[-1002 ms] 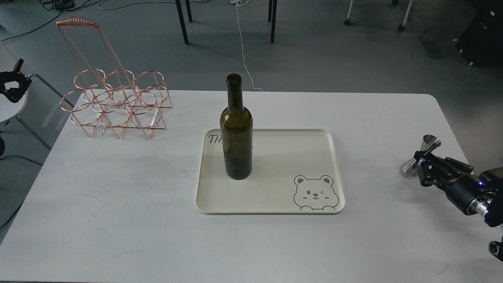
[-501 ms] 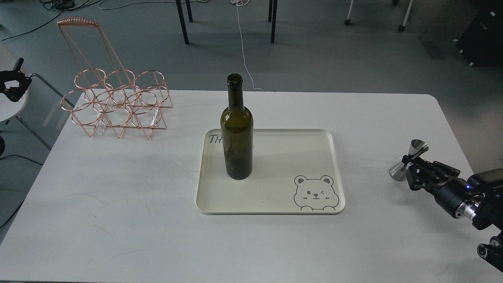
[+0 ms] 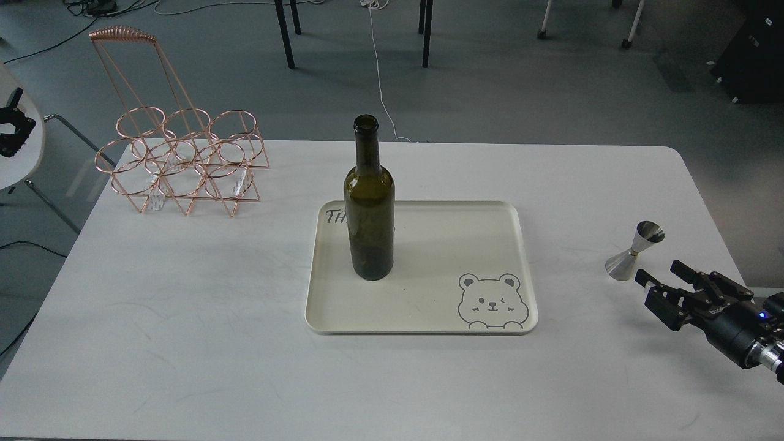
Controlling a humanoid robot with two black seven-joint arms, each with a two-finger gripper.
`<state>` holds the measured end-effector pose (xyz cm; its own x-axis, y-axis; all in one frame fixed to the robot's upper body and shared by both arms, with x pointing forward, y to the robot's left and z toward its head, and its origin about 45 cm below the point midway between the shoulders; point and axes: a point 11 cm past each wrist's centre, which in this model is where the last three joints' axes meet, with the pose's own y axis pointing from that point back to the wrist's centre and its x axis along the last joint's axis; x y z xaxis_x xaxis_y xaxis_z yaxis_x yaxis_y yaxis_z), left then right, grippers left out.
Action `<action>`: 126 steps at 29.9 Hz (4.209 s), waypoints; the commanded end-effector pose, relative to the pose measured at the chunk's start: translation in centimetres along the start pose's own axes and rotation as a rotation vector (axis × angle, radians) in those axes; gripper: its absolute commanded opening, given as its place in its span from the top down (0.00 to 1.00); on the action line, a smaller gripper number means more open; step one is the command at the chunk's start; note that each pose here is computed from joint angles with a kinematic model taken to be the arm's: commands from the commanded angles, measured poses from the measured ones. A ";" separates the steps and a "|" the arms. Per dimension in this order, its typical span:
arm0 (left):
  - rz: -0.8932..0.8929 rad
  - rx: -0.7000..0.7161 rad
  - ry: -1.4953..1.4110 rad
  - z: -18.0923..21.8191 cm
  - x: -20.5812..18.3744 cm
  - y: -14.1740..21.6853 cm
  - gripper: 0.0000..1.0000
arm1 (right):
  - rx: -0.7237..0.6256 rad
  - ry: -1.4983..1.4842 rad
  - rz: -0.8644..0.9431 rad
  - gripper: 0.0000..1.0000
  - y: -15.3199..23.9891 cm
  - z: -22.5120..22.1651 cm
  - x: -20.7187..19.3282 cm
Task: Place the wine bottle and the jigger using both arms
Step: 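Lift the jigger with the right gripper and set it beside the tray, then reach the left gripper to the wine bottle neck and grasp it, then lift the bottle with the left gripper and carry it over the rack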
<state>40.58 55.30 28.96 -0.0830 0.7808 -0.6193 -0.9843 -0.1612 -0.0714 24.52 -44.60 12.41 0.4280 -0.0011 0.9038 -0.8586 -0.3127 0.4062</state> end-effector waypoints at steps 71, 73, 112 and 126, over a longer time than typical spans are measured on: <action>-1.368 -0.148 -1.879 -22.3 -31.5 11.7 0.20 | 0.041 -1.250 0.600 0.02 -8.4 9.2 26.4; -1.362 -0.142 -1.872 -22.5 -31.5 11.5 0.21 | 0.039 -1.249 0.600 0.02 -8.4 9.3 26.4; -1.019 -0.188 -2.058 -6.1 -29.2 4.6 0.90 | 0.040 -1.245 0.604 0.02 -8.2 9.4 26.6; -0.745 -0.107 -2.134 0.0 -24.9 -0.7 0.90 | 0.046 -1.248 0.596 0.02 -8.4 9.1 26.6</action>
<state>42.73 35.09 44.05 0.1218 -0.0209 0.9923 -0.8919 0.4364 0.1187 45.72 -50.60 31.75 -0.0095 -0.9777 0.2097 -0.9997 0.0048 -0.0227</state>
